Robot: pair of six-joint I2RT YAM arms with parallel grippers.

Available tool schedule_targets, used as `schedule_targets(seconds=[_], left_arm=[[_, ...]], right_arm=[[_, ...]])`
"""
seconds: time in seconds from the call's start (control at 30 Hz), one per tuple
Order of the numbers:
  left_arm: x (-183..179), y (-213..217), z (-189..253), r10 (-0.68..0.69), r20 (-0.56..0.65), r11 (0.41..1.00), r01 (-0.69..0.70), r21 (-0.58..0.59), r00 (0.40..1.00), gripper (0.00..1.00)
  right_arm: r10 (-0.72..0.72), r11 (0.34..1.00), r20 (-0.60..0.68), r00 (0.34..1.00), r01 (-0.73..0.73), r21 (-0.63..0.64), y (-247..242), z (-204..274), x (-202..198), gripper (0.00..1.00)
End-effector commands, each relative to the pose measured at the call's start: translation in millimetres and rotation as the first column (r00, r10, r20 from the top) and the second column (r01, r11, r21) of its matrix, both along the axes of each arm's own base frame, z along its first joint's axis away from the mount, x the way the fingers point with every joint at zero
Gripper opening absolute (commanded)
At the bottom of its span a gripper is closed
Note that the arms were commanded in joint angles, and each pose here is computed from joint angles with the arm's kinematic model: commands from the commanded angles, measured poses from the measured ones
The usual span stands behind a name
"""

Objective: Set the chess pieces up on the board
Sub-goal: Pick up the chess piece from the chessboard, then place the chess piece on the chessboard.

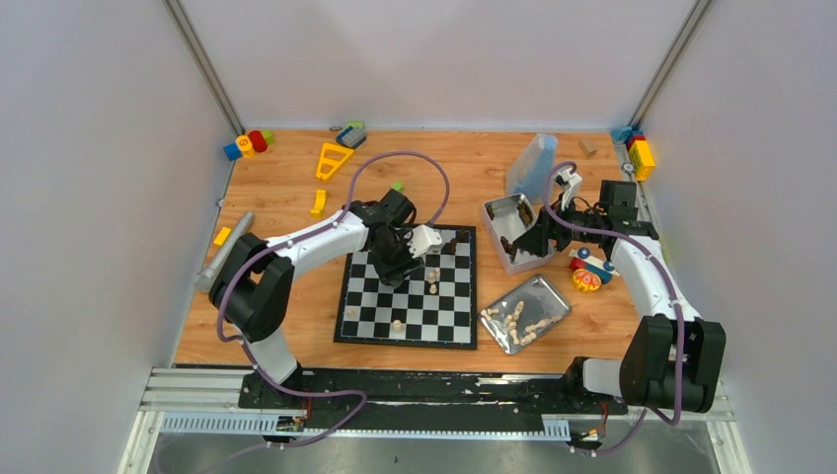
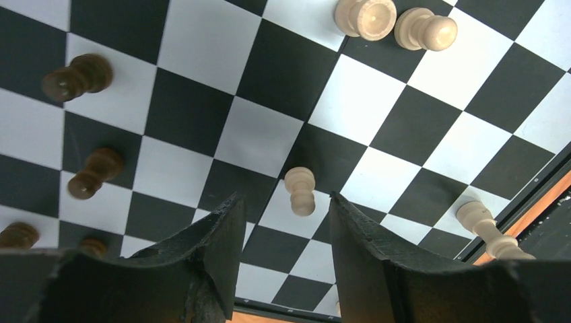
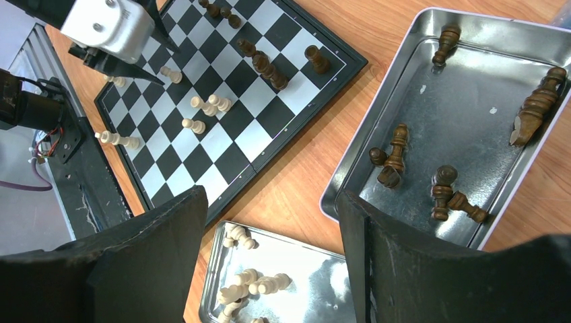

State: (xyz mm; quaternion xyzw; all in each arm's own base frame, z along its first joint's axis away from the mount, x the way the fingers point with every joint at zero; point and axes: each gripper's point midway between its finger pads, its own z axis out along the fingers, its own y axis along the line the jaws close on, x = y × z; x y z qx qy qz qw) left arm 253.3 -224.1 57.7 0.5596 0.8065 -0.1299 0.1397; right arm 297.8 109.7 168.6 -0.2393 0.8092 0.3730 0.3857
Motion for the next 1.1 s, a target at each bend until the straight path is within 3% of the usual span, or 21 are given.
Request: schedule_targets(seconds=[0.0,0.33,0.63,1.07], left_arm=[[7,-16,3,0.003,0.012,0.999,-0.003,-0.036,1.000,0.54],[1,-20,-3,-0.006,-0.010,0.999,0.005,-0.046,1.000,0.31],[-14,-7,7,-0.048,-0.011,0.998,0.048,-0.036,0.999,0.05],[-81,52,11,-0.217,-0.011,0.976,0.217,0.007,0.976,0.02]], right_arm=[[0.025,1.000,0.039,0.999,-0.025,-0.005,1,4,0,0.72],[0.028,1.000,0.029,0.999,-0.028,-0.006,1,0,0,0.72],[0.028,1.000,0.025,0.999,-0.028,-0.007,1,0,0,0.72],[0.031,1.000,0.013,0.999,-0.031,-0.006,1,-4,1,0.72]])
